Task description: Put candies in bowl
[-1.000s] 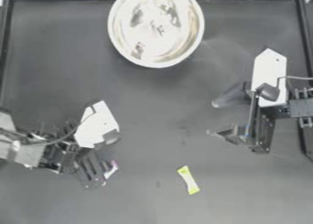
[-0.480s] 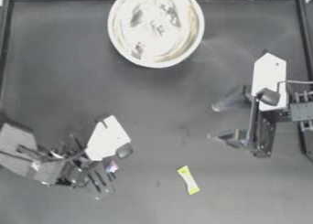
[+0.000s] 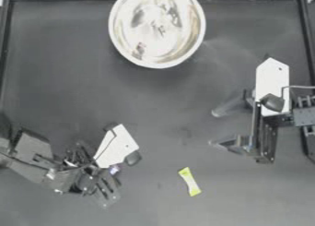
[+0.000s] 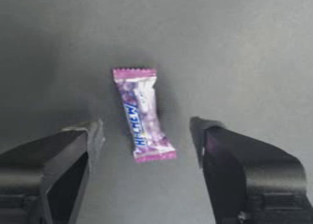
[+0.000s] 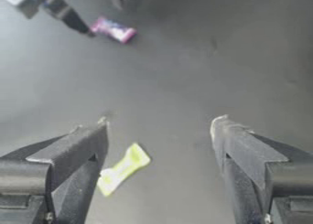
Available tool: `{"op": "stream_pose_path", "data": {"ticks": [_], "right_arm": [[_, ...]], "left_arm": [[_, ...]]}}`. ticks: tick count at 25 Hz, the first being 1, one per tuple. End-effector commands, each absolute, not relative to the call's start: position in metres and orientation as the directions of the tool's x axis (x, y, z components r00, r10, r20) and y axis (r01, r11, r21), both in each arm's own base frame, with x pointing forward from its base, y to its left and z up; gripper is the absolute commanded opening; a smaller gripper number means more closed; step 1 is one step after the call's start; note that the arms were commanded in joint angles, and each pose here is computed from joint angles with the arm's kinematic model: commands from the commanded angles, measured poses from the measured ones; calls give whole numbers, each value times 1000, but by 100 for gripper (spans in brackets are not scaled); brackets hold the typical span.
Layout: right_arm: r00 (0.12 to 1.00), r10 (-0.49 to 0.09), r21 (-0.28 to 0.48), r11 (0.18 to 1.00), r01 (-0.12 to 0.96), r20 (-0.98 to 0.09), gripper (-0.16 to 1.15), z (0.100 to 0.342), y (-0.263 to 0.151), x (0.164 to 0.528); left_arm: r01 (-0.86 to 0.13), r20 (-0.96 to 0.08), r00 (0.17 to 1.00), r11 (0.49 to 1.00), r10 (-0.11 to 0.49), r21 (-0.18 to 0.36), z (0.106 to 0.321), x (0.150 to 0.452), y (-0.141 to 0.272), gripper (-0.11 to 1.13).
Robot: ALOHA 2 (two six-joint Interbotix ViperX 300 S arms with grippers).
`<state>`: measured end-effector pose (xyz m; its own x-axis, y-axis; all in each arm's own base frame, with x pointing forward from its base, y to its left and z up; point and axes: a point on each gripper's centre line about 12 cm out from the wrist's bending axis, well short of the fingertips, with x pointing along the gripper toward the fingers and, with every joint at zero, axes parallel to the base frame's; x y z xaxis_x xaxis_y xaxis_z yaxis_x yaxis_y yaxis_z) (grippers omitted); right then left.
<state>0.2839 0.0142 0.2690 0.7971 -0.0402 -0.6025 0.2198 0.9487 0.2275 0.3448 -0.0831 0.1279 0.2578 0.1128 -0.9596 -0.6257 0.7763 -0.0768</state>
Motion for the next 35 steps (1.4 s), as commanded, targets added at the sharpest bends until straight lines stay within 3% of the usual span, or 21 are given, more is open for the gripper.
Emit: {"op": "stream_pose_path", "data": {"ticks": [1,17,31,35], "right_arm": [[819,-30,241,949,203,-574,96,278,16,284],[820,-26,245,949,201,-572,96,277,17,284],[829,-21,251,949,193,-559,96,278,17,285],[832,-19,252,949,190,-555,96,279,18,285]], "left_arm": [[-635,-954,280,767,109,-98,137,349,-84,92],[-636,-954,272,767,126,-80,127,354,-86,90],[-641,-958,257,764,129,-69,121,356,-86,77],[-641,-958,255,765,128,-69,120,356,-86,67]]}}
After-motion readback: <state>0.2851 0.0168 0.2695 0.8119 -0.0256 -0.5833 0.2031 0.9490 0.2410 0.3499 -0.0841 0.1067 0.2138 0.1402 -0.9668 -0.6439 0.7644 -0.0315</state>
